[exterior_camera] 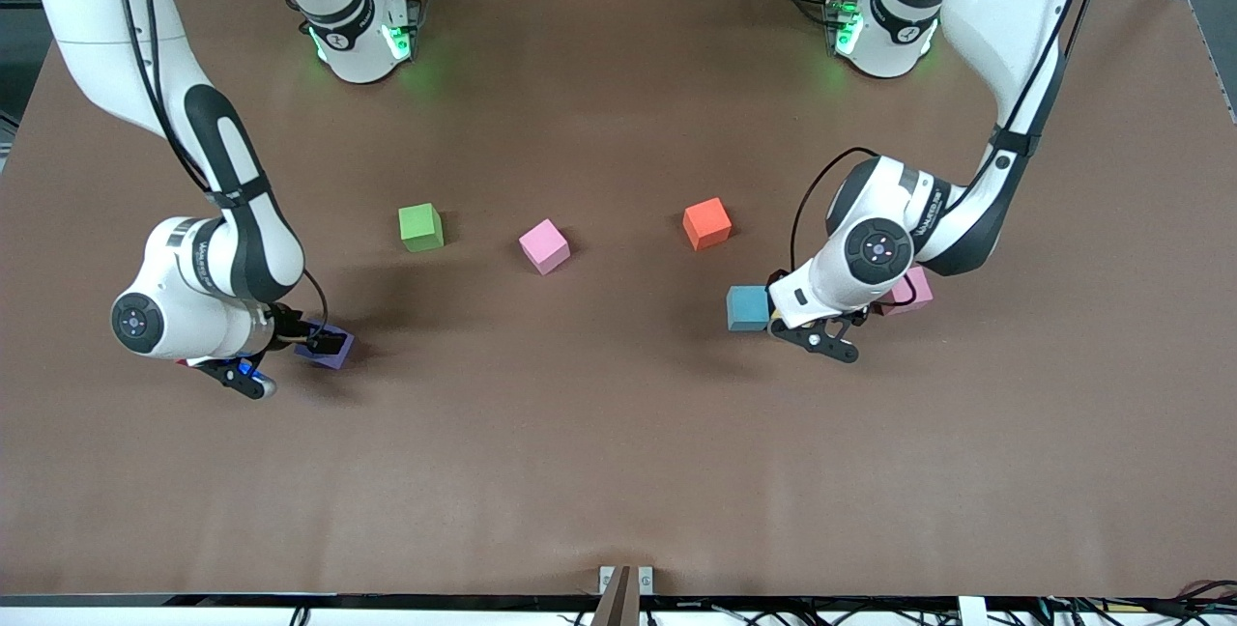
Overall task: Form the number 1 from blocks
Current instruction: 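Grasp the purple cube with the right gripper while the left gripper grasps yellow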
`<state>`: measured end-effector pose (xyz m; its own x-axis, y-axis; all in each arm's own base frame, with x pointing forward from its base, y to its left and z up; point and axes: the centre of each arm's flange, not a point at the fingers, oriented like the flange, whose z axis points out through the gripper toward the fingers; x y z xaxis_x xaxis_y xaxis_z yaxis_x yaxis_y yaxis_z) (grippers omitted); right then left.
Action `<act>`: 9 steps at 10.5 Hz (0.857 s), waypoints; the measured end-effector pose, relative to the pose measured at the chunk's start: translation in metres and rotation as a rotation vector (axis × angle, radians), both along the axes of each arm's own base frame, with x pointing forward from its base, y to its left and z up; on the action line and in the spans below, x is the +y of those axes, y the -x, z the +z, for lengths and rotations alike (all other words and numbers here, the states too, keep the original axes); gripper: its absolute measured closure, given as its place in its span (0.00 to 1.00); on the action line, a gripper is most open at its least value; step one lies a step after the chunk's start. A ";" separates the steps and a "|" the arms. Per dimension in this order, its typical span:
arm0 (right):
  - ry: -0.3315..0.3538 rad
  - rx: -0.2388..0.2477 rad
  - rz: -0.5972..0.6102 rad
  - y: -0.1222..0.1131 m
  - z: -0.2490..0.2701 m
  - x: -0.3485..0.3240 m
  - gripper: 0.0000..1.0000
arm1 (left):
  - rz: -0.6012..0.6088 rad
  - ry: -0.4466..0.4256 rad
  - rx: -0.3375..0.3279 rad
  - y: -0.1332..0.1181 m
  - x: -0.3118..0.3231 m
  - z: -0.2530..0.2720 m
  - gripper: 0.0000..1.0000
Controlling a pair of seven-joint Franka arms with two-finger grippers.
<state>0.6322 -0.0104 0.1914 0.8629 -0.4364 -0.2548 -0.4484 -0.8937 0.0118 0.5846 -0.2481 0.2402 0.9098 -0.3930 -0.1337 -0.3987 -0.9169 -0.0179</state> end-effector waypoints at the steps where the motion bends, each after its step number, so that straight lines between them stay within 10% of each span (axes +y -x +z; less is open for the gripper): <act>1: 0.002 -0.001 0.001 -0.002 -0.002 0.000 0.03 | -0.007 -0.006 0.002 0.001 -0.001 -0.003 0.00; 3: 0.004 -0.005 0.004 -0.005 -0.002 0.002 0.11 | -0.010 -0.007 0.006 0.002 -0.002 -0.006 0.00; 5: 0.006 -0.010 0.003 -0.007 0.001 0.001 0.41 | -0.013 -0.009 0.014 0.004 -0.004 -0.010 0.00; 9: 0.006 -0.030 0.016 -0.014 0.013 0.009 0.42 | -0.010 -0.013 0.033 0.006 -0.004 -0.023 0.00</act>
